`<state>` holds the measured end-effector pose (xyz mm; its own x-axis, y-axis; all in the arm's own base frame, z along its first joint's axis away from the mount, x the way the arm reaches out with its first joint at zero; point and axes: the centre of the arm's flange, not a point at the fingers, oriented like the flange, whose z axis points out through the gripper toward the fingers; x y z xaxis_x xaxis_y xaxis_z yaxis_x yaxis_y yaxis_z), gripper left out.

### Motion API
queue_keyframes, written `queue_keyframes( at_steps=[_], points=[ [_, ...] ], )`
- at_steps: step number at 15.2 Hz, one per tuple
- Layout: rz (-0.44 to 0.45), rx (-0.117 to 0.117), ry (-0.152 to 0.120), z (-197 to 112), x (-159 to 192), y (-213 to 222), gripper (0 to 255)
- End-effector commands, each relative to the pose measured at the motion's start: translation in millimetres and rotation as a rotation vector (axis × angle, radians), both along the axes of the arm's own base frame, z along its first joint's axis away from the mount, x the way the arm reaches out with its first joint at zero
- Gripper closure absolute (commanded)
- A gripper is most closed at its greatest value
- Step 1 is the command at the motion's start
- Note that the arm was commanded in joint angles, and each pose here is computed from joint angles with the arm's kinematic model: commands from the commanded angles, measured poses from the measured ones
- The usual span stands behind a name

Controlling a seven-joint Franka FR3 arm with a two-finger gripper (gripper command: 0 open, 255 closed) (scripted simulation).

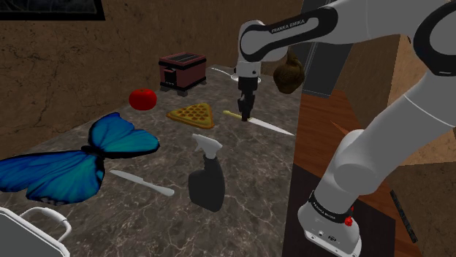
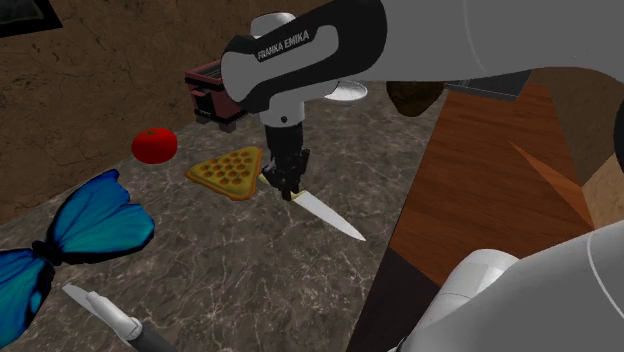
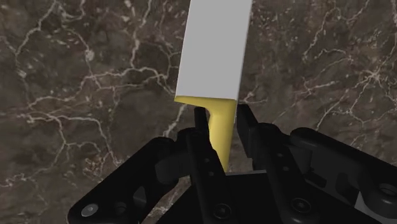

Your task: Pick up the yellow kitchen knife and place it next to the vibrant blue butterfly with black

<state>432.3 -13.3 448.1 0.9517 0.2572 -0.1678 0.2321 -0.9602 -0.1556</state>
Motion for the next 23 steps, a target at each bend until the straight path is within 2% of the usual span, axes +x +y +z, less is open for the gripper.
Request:
queue_keyframes(
  at_steps=[1, 23],
  points=[
    [0.000, 0.000, 0.000, 1.7, -1.4, 19.4, 255],
    [0.000, 0.000, 0.000, 2.0, -23.0, 309.0, 255]
  ],
)
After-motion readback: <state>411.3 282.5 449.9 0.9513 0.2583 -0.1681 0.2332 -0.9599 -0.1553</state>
